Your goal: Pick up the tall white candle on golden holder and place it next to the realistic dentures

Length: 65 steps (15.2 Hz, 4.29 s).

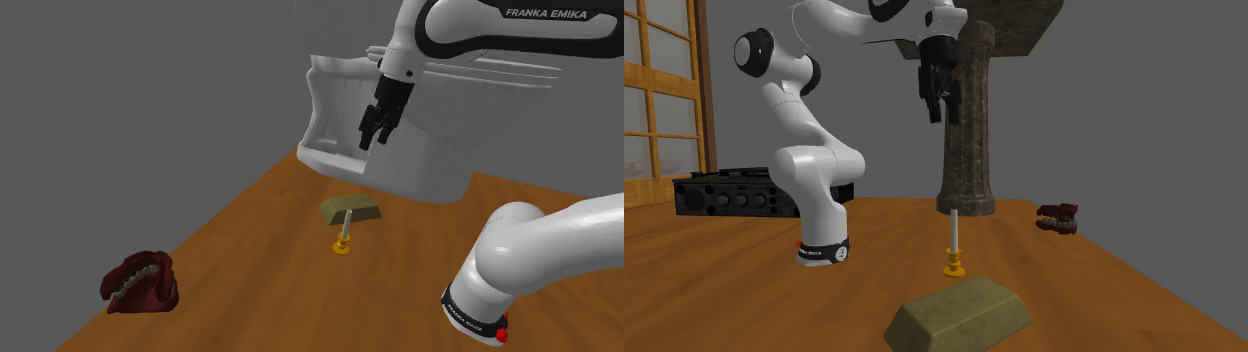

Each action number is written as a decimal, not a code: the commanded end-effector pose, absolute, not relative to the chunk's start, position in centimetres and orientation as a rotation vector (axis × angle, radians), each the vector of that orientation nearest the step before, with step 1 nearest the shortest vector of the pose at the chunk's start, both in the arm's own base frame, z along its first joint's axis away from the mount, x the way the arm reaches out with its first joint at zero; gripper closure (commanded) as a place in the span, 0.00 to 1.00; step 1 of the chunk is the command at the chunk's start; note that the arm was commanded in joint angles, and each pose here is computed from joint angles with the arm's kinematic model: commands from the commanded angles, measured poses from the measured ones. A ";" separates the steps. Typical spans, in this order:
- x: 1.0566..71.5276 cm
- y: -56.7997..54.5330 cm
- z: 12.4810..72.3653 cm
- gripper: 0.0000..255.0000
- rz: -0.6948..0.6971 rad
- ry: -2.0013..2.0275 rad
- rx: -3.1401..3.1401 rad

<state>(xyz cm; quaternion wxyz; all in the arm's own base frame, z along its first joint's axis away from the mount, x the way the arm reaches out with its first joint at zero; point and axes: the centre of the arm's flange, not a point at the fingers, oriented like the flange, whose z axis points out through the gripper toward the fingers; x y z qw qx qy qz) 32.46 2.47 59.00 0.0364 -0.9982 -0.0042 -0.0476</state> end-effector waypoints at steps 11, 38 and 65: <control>33.3 6.1 46.2 0.00 -0.081 -0.060 -3.120; 33.6 7.1 38.0 1.00 -0.059 -0.075 -3.137; 33.6 7.1 51.2 1.00 -0.059 -0.075 -3.137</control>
